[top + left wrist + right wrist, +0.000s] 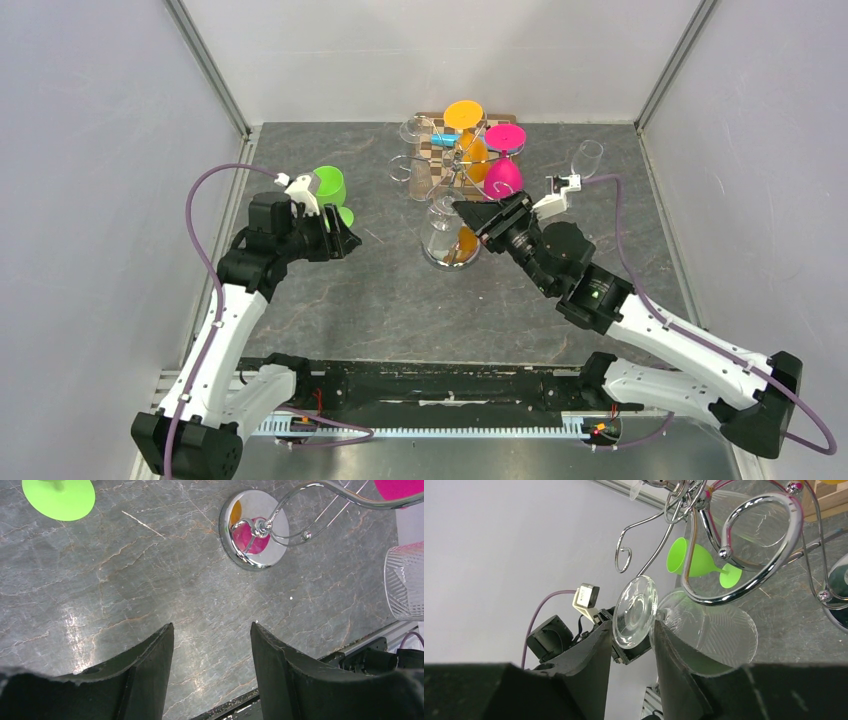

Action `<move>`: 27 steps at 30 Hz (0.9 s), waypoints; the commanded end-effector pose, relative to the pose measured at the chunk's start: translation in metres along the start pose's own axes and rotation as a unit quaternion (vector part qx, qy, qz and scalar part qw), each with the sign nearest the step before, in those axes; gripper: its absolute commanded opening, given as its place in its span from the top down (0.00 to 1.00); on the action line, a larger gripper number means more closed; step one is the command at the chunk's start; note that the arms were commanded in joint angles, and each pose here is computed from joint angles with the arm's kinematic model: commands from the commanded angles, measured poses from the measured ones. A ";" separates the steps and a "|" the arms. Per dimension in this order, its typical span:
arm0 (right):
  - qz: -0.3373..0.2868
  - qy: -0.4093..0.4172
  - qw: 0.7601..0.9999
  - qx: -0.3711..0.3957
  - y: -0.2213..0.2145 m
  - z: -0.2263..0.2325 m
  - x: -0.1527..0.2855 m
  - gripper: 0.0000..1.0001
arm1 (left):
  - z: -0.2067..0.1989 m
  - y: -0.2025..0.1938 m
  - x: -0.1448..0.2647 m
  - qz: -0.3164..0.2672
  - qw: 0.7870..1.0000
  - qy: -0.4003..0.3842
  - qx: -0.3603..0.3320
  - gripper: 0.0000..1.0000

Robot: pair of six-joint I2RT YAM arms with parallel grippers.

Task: Take the wine glass off the wine glass rack
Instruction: Pick up the wine glass from the wine rack.

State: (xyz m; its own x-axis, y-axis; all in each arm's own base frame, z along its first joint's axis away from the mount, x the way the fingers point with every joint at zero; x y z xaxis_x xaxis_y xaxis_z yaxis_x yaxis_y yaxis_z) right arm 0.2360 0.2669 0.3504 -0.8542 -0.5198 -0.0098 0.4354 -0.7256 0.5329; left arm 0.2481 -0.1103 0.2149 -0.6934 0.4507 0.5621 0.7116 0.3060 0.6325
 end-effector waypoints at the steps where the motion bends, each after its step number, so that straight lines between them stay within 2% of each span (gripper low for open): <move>1: -0.021 0.012 1.000 -0.014 0.008 0.010 -0.003 0.62 | -0.001 0.004 0.002 -0.015 1.000 -0.003 -0.020 0.36; 27: -0.035 0.017 0.999 -0.005 0.014 0.016 -0.007 0.87 | 0.001 0.003 0.002 -0.014 1.000 0.004 -0.023 0.36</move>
State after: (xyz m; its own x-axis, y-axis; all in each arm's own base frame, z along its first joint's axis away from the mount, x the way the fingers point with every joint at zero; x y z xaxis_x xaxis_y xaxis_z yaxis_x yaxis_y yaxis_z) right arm 0.2417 0.2697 0.3469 -0.8652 -0.5014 -0.0069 0.4188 -0.7300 0.5401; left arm 0.2474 -0.1095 0.2114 -0.6933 0.4397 0.5710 0.7130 0.3033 0.6322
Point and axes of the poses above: each gripper's point midway between its finger pads, its own x axis back along the fingers, its own z axis along the line the jaws close on, y = z × x, the point moved 1 cm from there along x, back along the fingers, and after that the axes turned 8 degrees about x, right-handed, at the moved point
